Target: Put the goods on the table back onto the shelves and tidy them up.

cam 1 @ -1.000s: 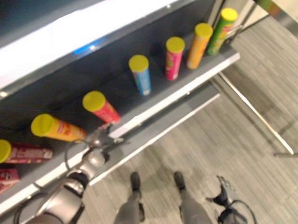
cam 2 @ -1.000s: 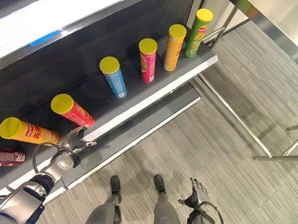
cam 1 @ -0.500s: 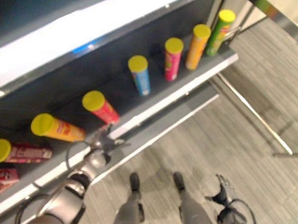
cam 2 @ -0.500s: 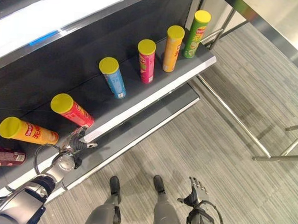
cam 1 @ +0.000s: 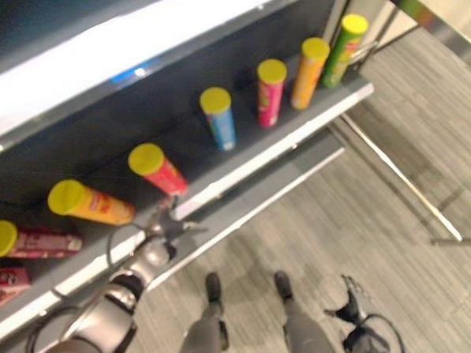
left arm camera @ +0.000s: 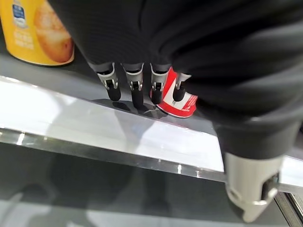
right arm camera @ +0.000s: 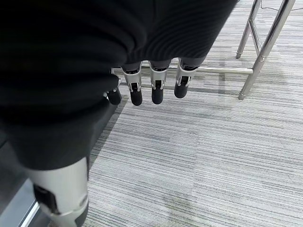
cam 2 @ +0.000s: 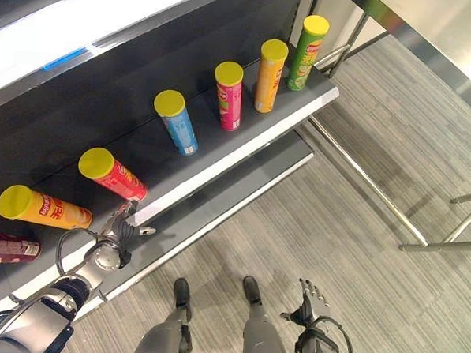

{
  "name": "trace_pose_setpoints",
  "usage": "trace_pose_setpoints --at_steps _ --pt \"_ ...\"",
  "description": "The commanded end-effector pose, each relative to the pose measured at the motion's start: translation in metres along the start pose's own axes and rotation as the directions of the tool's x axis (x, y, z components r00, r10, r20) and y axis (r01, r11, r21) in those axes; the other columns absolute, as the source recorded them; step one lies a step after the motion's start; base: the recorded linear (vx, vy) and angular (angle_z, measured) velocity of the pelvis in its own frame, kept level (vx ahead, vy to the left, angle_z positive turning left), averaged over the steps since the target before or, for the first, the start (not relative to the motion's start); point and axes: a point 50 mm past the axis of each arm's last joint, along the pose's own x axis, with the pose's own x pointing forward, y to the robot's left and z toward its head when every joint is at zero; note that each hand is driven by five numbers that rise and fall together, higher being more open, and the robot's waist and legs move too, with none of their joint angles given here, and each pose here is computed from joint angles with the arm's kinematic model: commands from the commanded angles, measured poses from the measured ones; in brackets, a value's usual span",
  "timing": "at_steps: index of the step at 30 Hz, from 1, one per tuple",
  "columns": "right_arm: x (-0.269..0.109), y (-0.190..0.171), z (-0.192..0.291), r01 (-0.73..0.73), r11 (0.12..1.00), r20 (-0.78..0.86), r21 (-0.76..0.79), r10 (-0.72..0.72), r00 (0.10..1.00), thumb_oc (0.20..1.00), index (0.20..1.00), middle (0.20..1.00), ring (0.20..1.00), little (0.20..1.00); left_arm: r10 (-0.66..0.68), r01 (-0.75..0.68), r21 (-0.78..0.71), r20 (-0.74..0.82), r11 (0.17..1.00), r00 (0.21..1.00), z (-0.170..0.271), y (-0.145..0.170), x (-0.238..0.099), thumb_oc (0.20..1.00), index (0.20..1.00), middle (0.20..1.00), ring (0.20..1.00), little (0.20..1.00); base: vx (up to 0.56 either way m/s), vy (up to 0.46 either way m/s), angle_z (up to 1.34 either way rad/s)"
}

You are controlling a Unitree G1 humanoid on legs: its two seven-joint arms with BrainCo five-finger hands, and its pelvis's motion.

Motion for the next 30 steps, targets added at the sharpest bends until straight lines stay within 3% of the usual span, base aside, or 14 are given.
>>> trace_pose_setpoints --at_steps 1,30 --pt "0.003 -0.011 -0.007 0.052 0.999 -0.009 0.01 -0.051 0.999 1.0 1.0 1.0 1.0 1.0 0.054 -0.053 0.009 -0.041 0.999 0.998 -0.003 0.017 0.009 1.0 1.0 1.0 1.0 1.0 0.01 -0.002 -0.03" --pt "0.003 -0.011 -0.003 0.056 0.998 0.022 -0.002 -0.056 0.998 1.0 1.0 1.0 1.0 1.0 0.14 -0.142 -0.015 -0.089 0.99 0.986 -0.007 0.044 0.016 1.0 1.0 1.0 1.0 1.0 0.0 0.0 0.0"
